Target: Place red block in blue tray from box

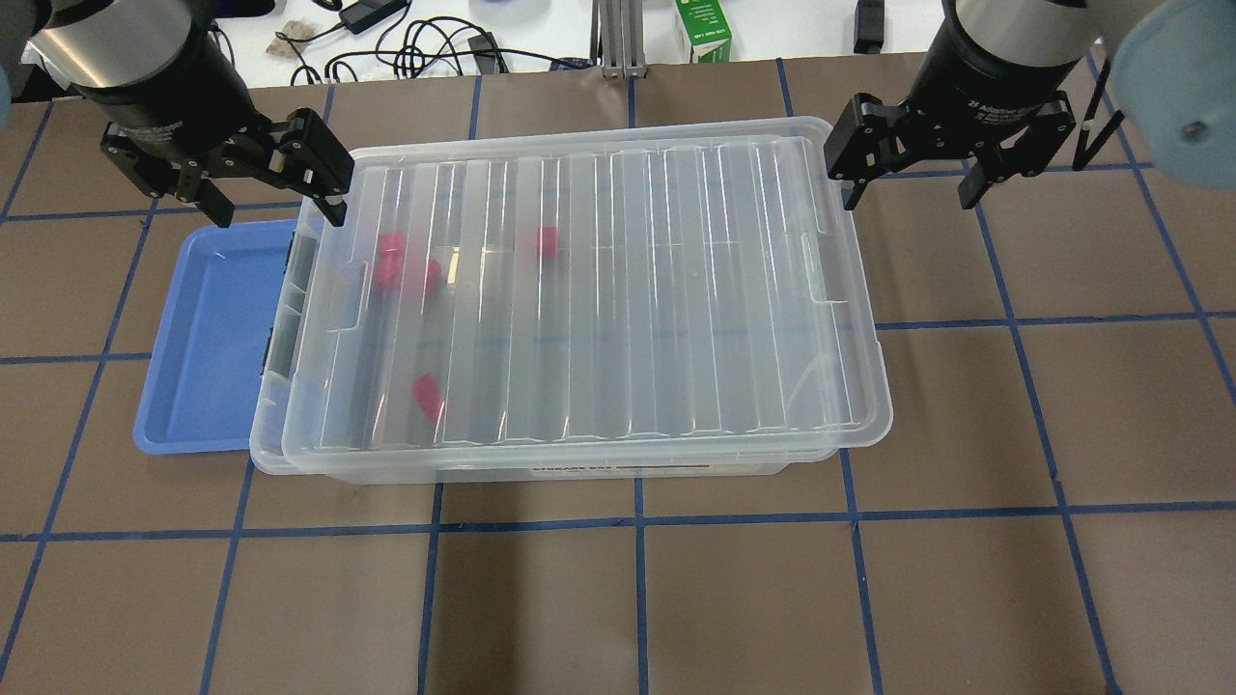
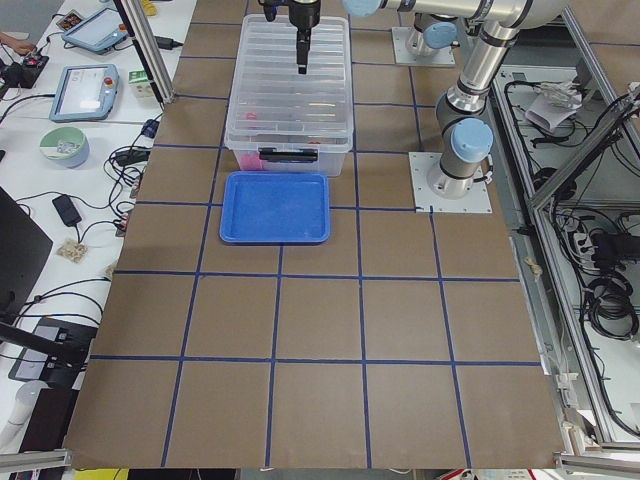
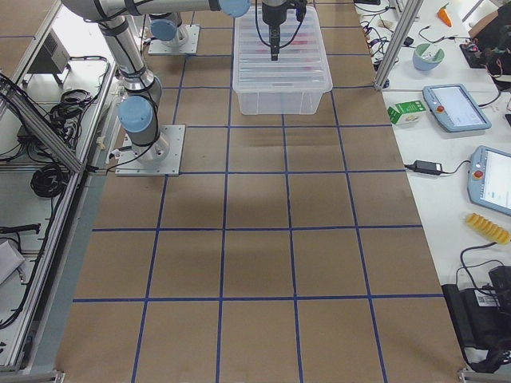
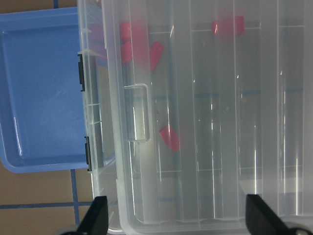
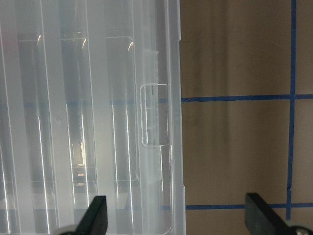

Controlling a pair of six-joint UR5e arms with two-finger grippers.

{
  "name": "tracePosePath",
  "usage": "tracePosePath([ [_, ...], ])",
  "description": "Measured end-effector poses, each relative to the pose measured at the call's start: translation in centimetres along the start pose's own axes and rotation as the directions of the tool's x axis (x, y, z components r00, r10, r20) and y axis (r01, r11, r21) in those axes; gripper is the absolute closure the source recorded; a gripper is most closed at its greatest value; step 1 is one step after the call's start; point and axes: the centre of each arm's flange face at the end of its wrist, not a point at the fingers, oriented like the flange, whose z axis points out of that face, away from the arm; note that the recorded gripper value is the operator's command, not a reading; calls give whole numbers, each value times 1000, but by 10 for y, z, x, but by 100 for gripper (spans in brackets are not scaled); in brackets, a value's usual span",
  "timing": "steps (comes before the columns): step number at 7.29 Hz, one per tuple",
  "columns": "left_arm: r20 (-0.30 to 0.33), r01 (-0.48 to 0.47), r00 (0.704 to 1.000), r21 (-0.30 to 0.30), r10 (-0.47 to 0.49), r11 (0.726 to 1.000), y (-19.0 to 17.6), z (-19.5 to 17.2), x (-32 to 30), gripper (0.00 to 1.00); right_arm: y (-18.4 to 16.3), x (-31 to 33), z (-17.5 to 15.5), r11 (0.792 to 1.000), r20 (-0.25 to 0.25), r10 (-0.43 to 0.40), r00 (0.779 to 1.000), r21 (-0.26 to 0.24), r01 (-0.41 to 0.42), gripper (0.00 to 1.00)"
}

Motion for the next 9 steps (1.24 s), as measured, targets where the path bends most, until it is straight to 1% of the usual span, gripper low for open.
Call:
tracePosePath([
  [4,1,0,1000,-1,0,1000,0,1,0,0,-1,0,4,1000,6,-5,1000,-7,5,0],
  [5,1,0,1000,-2,0,1000,-1,1,0,0,-3,0,8,1000,10,-6,1000,-9,6,0],
  [6,0,0,1000,-3,0,1000,-1,2,0,0,-7,0,20,1000,11,-6,1000,-14,6,0],
  [7,0,0,1000,-4,0,1000,-1,2,0,0,-17,2,50,1000,7,-6,1000,-26,6,0],
  [9,1,0,1000,-5,0,1000,-1,2,0,0,-33,9,126,999,0,-5,1000,-36,5,0],
])
